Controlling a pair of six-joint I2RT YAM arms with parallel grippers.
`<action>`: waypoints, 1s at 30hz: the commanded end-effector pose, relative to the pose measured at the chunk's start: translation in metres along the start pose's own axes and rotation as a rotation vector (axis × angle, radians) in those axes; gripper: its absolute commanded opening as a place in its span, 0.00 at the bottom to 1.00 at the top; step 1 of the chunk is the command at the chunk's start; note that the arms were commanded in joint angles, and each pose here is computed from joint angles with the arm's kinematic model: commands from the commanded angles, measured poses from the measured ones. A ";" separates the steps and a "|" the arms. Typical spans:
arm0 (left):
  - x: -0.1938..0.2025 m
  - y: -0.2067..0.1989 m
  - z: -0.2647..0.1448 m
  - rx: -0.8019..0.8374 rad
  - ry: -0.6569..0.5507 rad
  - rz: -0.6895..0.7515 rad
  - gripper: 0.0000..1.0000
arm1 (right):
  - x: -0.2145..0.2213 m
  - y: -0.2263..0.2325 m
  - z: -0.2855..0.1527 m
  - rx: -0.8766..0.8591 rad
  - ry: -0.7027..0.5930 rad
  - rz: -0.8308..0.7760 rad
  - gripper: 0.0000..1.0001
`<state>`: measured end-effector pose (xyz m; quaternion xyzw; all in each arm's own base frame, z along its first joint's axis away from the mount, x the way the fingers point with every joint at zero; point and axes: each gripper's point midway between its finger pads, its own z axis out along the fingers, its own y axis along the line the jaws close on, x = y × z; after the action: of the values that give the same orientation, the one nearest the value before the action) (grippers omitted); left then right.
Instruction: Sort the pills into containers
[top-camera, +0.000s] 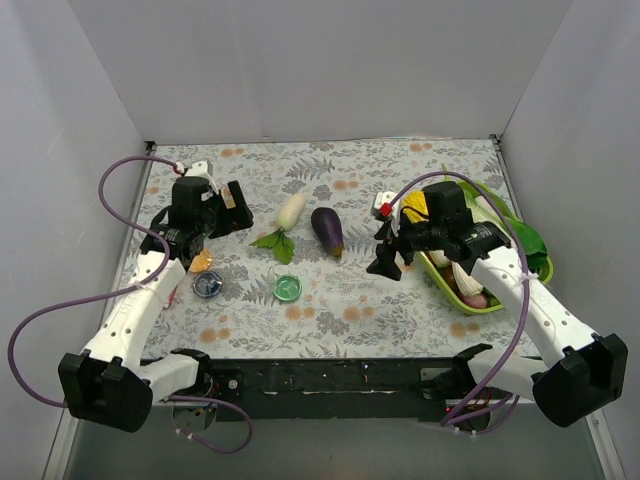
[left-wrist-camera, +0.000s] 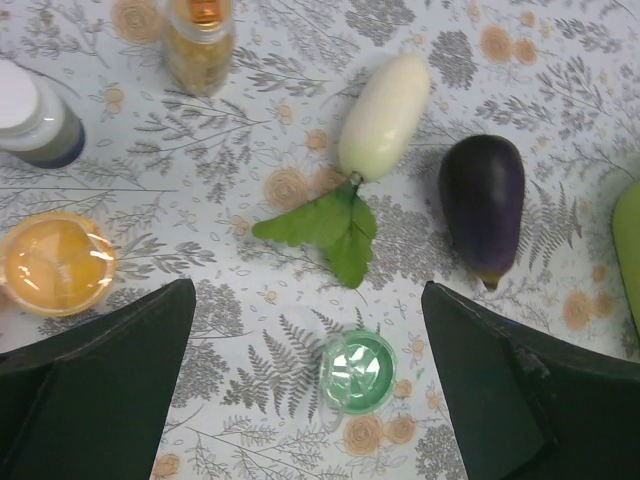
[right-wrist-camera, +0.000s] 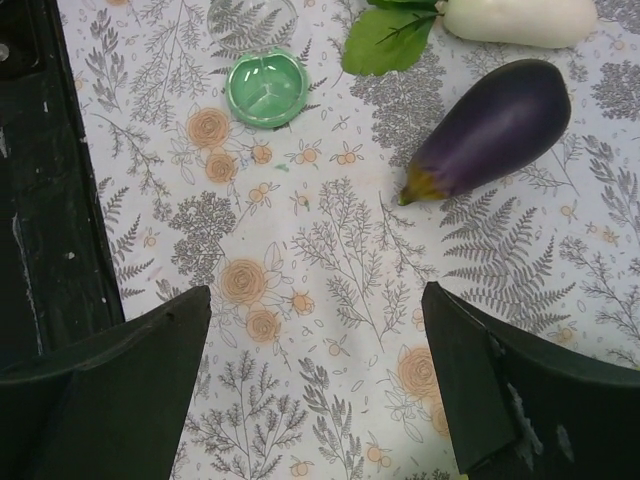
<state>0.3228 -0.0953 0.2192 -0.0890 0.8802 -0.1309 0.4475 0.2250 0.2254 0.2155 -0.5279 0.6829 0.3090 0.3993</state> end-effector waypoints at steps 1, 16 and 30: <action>-0.028 0.028 -0.001 -0.026 -0.050 -0.035 0.98 | 0.001 0.012 0.003 -0.065 -0.039 0.004 0.93; -0.041 0.094 0.005 -0.159 -0.091 -0.137 0.98 | 0.036 0.015 0.025 -0.072 -0.084 -0.028 0.97; -0.045 0.139 0.048 -0.271 -0.027 -0.211 0.98 | 0.052 0.030 0.024 -0.116 -0.123 -0.048 0.97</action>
<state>0.3656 0.0271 0.1739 -0.2322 0.8771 -0.0785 0.4130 0.1953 0.2253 0.1499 -0.5365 0.6538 0.3620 0.3919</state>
